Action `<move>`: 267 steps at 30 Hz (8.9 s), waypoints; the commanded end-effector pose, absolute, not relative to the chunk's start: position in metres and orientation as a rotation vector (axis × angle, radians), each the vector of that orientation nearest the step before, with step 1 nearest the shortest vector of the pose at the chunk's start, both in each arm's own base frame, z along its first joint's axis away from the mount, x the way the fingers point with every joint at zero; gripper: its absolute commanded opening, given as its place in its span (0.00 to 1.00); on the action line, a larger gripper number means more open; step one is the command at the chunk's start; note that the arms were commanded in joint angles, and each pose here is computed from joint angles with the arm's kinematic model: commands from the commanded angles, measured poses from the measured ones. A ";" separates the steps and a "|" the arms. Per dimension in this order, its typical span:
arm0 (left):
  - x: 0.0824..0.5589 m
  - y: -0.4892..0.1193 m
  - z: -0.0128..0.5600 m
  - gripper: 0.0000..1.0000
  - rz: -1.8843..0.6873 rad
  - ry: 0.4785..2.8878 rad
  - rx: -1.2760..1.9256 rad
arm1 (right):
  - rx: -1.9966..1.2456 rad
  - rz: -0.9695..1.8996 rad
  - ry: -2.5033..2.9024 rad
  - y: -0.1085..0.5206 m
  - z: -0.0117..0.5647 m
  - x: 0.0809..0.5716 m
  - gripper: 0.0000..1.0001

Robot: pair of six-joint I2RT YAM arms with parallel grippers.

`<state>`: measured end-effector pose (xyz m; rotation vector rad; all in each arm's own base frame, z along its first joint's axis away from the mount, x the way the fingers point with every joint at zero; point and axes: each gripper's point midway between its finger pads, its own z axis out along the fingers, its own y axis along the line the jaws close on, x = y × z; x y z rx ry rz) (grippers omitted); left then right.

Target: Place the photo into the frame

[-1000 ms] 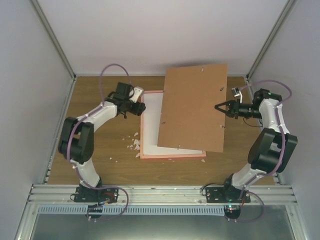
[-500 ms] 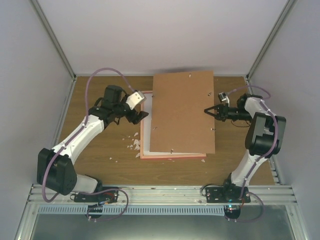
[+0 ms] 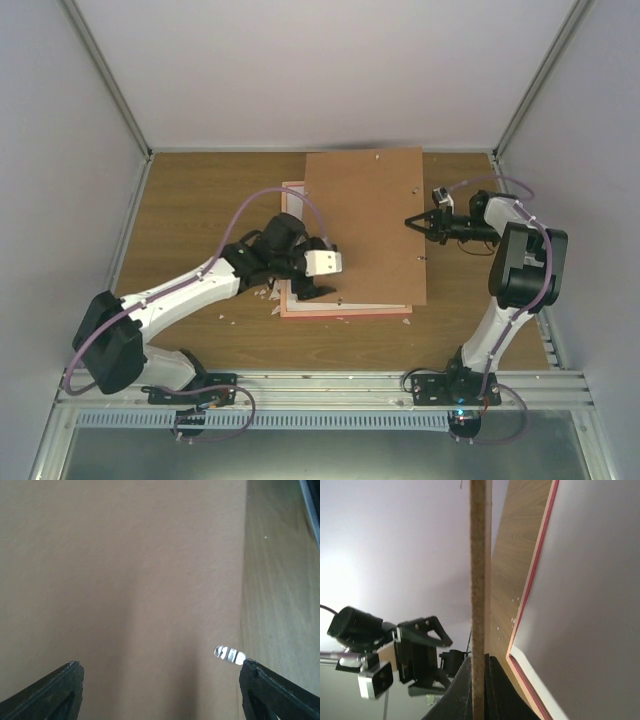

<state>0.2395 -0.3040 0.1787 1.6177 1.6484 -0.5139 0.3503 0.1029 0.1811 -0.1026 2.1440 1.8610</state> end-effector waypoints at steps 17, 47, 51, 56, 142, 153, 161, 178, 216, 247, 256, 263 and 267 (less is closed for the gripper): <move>0.231 -0.347 0.156 0.85 -0.342 1.489 1.746 | -0.061 1.971 2.055 0.110 0.194 0.351 0.01; 0.238 -0.310 0.119 0.86 -0.202 1.578 1.817 | -0.075 1.963 2.078 0.115 0.190 0.348 0.01; 0.254 -0.294 0.120 0.86 -0.161 1.606 1.793 | -0.077 1.962 2.080 0.115 0.190 0.348 0.01; 0.262 -0.304 0.163 0.85 -0.276 1.527 1.738 | -0.077 1.969 2.090 0.117 0.189 0.349 0.01; 0.411 -0.199 0.223 0.67 -0.786 1.967 0.930 | -0.181 1.968 2.127 0.141 0.181 0.340 0.01; 0.431 -0.160 0.169 0.65 -0.660 2.169 0.729 | -0.135 1.928 2.212 0.138 0.160 0.359 0.01; 0.431 -0.158 0.147 0.63 -0.655 2.214 0.710 | -0.118 1.917 2.228 0.136 0.163 0.364 0.01; 0.458 -0.190 0.129 0.60 -0.521 2.215 0.818 | -0.080 1.856 2.281 0.127 0.166 0.366 0.01; 0.451 -0.147 0.025 0.31 -0.414 2.515 0.701 | -0.040 1.934 2.443 0.151 0.104 0.395 0.01; 0.440 -0.168 0.017 0.25 -0.459 2.526 0.746 | -0.128 1.537 2.605 0.151 0.080 0.397 0.36; 0.441 -0.167 0.020 0.25 -0.451 2.520 0.744 | -0.177 1.285 2.683 0.134 0.087 0.396 0.64; 0.442 -0.167 0.022 0.25 -0.450 2.517 0.739 | -0.201 1.126 2.726 0.121 0.087 0.399 0.65; 0.442 -0.167 0.021 0.25 -0.459 2.518 0.737 | -0.167 1.143 2.749 0.122 0.075 0.398 0.58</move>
